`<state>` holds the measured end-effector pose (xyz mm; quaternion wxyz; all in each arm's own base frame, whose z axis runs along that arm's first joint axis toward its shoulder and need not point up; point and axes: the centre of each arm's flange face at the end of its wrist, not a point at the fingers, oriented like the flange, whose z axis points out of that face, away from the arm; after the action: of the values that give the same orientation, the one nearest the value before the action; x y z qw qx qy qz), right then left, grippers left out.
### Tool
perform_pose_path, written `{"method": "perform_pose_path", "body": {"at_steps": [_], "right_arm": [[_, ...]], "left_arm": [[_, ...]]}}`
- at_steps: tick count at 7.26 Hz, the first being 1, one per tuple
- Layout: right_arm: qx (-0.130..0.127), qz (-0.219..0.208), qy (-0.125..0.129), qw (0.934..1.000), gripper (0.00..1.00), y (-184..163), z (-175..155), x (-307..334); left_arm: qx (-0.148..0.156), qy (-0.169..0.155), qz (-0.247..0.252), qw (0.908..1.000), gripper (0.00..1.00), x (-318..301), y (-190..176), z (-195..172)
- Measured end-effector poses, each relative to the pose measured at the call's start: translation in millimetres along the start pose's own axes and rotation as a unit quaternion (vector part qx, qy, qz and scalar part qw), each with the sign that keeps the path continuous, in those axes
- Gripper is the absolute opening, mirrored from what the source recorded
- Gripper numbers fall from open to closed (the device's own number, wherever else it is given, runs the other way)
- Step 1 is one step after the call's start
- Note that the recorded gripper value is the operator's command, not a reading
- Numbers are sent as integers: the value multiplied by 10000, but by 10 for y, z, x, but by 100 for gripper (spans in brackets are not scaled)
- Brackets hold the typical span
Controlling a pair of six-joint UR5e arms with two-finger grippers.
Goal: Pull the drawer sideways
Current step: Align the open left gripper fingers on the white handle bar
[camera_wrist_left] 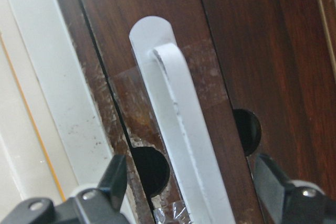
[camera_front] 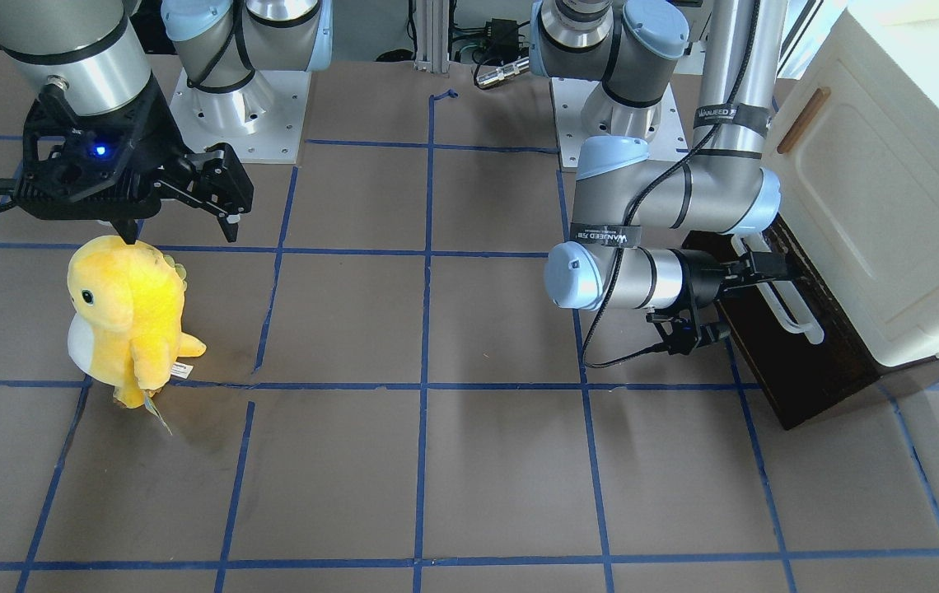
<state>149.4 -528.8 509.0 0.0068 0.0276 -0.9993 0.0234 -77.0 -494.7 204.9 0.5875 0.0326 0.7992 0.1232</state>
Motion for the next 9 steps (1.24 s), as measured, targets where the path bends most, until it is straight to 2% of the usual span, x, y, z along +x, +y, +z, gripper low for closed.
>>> {"method": "perform_pose_path", "body": {"at_steps": [5,6,9], "right_arm": [[-1,-1,0,10000,100,0,1,0],[0,0,0,10000,100,0,0,0],[0,2,0,10000,100,0,0,0]], "left_arm": [[-23,-3,6,10000,66,29,-5,22],[-27,2,5,10000,58,30,-3,23],[-38,11,24,10000,57,29,-3,30]]}}
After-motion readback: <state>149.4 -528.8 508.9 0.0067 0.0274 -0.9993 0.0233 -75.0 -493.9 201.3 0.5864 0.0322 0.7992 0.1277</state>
